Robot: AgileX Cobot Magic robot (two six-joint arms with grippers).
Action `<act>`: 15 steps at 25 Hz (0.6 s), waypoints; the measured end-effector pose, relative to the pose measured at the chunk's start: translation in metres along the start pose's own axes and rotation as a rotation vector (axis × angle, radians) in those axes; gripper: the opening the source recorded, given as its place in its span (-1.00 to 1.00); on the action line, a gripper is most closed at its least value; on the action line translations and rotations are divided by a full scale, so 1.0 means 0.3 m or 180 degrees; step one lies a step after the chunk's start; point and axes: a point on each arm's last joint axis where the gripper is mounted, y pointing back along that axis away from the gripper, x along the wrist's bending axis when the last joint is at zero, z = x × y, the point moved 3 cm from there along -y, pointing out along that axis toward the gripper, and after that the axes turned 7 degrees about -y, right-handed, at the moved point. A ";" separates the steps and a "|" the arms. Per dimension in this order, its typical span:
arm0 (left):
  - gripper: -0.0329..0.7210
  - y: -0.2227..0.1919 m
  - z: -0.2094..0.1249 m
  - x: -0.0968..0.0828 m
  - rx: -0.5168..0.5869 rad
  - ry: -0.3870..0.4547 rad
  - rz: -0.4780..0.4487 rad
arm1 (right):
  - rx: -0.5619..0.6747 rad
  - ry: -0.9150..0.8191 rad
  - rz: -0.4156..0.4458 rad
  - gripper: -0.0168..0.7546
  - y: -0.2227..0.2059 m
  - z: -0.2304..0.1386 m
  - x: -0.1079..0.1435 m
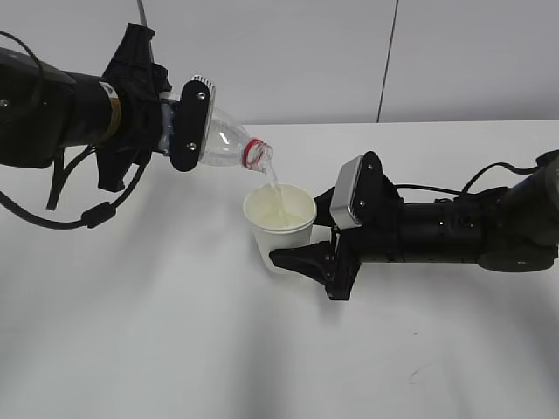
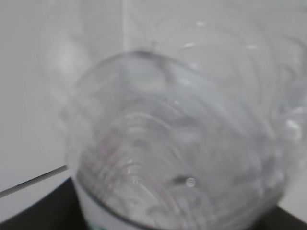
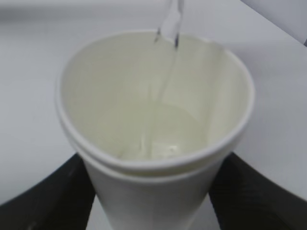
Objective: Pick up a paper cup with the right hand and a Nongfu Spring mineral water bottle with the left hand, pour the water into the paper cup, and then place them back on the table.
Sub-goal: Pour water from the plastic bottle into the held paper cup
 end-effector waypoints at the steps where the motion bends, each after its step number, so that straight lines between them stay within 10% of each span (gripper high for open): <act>1: 0.20 0.000 0.000 0.000 0.0000 0.0000 0.0000 | 0.0000 0.0000 0.0000 0.38 0.000 0.000 0.000; 15: 0.20 0.000 0.001 0.000 -0.0012 0.0103 -0.0006 | -0.0023 -0.0057 -0.0076 0.38 0.000 0.003 -0.010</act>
